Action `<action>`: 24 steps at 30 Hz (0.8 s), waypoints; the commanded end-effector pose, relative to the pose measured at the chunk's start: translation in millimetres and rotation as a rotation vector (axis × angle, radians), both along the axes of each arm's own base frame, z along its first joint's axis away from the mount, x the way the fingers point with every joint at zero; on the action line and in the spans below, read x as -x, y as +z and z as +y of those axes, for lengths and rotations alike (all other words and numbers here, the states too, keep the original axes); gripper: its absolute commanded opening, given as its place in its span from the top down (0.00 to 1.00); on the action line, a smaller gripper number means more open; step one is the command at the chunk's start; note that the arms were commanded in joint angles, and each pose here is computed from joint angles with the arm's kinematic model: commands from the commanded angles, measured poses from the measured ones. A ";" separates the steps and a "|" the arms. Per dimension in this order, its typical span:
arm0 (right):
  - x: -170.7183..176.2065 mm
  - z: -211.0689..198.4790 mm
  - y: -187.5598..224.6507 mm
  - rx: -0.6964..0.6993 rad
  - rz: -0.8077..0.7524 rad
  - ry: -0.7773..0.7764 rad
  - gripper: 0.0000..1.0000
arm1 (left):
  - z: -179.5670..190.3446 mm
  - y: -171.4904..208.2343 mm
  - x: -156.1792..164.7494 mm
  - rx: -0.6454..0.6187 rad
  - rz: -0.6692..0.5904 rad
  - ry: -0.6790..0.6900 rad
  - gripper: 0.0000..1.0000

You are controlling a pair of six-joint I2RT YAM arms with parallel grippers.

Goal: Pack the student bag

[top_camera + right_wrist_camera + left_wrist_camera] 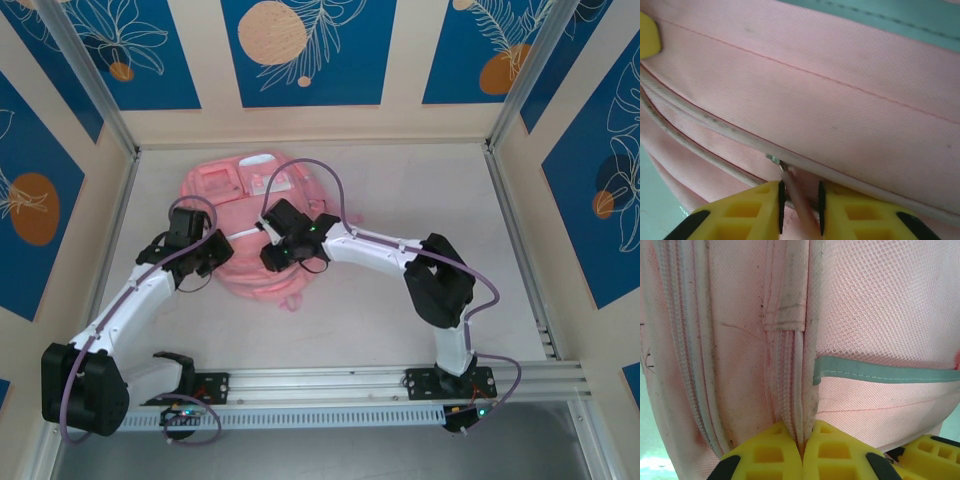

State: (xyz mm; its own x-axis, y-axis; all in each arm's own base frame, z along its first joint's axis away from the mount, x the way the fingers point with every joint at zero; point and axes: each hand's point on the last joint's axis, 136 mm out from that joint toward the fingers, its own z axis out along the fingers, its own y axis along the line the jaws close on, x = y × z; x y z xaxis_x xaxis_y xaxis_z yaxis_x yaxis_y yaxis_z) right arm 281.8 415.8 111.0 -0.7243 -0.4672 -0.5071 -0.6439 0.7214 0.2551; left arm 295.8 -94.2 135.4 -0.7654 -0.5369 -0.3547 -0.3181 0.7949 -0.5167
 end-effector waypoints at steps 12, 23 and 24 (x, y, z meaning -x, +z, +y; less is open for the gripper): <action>-20.0 -59.8 10.1 0.218 -0.203 -0.137 1.00 | 5.8 18.7 -7.2 -0.053 -0.062 -0.026 1.00; -27.9 -126.8 0.2 0.183 -0.078 -0.284 1.00 | 4.3 17.6 -10.8 -0.044 -0.062 -0.036 1.00; -18.2 -117.3 0.1 0.156 -0.063 -0.239 1.00 | 5.5 18.4 -11.8 -0.054 -0.062 -0.036 1.00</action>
State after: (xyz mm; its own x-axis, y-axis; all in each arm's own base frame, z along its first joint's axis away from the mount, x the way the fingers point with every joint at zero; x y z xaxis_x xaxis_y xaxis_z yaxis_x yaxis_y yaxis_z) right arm 325.6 309.4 117.8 -0.7617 -0.3369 -0.5534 -0.4545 0.8866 0.0857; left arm 295.2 -98.3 137.5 -0.7836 -0.5098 -0.3550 -0.2865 0.8036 -0.5216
